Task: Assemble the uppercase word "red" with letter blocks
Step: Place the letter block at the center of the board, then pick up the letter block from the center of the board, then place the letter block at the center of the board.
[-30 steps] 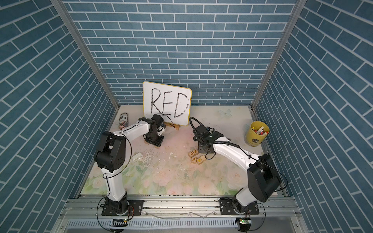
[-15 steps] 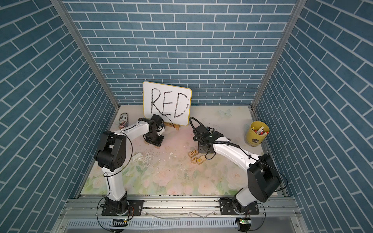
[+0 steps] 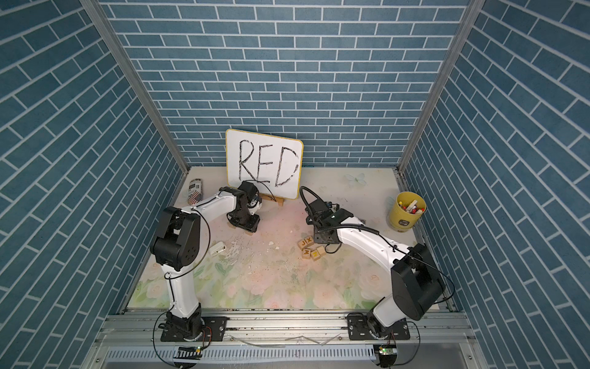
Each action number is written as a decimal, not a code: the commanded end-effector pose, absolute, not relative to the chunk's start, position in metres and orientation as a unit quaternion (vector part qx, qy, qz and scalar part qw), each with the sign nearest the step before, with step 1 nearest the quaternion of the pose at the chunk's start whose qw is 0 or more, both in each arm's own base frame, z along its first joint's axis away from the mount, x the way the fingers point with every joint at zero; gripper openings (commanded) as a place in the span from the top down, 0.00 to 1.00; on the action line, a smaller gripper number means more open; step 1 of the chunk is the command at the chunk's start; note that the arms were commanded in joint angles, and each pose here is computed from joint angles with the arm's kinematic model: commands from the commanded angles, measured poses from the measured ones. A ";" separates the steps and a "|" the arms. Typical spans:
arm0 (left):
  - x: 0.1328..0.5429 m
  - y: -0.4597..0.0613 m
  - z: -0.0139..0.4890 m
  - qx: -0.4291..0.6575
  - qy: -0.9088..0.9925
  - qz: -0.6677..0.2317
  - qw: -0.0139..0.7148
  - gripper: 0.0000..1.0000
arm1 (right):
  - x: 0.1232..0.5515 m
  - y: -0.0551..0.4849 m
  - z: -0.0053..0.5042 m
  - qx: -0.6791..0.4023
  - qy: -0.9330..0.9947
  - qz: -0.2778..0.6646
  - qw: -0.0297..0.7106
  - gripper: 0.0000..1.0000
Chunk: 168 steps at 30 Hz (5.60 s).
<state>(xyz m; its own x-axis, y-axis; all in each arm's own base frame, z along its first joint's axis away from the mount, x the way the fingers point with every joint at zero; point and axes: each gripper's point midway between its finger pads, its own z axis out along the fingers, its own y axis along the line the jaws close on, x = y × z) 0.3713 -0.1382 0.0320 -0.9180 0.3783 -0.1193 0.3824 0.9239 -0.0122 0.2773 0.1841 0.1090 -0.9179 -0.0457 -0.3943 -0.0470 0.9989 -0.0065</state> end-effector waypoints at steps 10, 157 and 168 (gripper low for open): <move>0.371 -0.149 0.123 0.225 0.959 -0.064 0.159 0.36 | 0.280 0.167 0.145 0.009 0.973 0.000 0.229 0.55; 0.240 -0.175 0.276 0.414 0.847 -0.217 0.253 0.01 | 0.290 0.424 0.048 -0.456 0.880 0.120 0.048 0.85; 0.245 -0.177 0.273 0.412 0.848 -0.219 0.250 0.01 | 0.284 0.425 0.038 -0.479 0.869 0.116 0.039 0.83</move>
